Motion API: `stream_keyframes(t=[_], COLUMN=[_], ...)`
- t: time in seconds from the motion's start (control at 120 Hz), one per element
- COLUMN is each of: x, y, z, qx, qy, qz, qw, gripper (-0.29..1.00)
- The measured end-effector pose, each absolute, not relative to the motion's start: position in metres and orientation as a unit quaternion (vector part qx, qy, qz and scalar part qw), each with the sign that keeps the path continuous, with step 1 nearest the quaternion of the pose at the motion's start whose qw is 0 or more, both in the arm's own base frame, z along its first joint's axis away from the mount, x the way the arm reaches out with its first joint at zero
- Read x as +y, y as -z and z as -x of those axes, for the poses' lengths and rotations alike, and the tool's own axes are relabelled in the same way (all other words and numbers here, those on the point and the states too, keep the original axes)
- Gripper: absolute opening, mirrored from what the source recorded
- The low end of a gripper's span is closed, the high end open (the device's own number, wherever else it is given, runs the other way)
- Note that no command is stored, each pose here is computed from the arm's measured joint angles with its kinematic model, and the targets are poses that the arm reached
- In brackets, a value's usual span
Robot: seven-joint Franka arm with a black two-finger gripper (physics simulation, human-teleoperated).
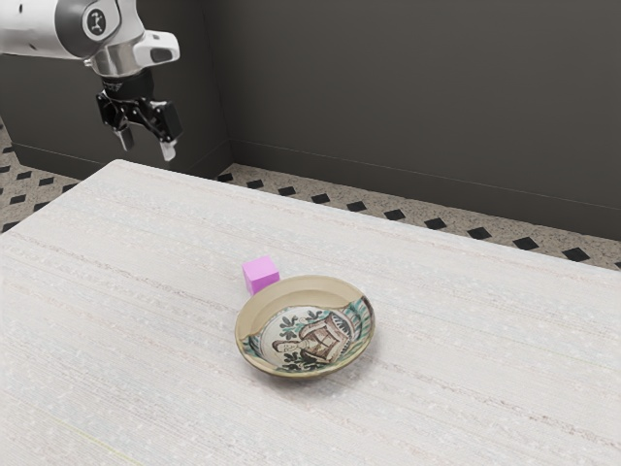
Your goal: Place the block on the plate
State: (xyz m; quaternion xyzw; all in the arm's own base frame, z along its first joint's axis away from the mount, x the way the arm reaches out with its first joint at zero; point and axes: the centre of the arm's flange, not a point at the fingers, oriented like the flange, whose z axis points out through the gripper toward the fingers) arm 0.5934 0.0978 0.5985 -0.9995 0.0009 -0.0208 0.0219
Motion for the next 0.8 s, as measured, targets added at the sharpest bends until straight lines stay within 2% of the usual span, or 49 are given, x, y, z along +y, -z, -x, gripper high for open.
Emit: stream_keyframes(t=[0.35, 0.5, 0.642, 0.8], x=[0.094, 0.085, 0.07, 0.046], y=[-0.597, -0.584, -0.547, -0.509], z=[-0.595, -0.602, -0.622, -0.653], qx=[0.037, -0.006, -0.074, -0.153], qy=[0.02, 0.014, -0.006, -0.013], qz=[0.999, 1.0, 0.997, 0.988], qw=[0.022, 0.003, -0.018, -0.02], gripper=[0.7, 0.7, 0.7, 0.7])
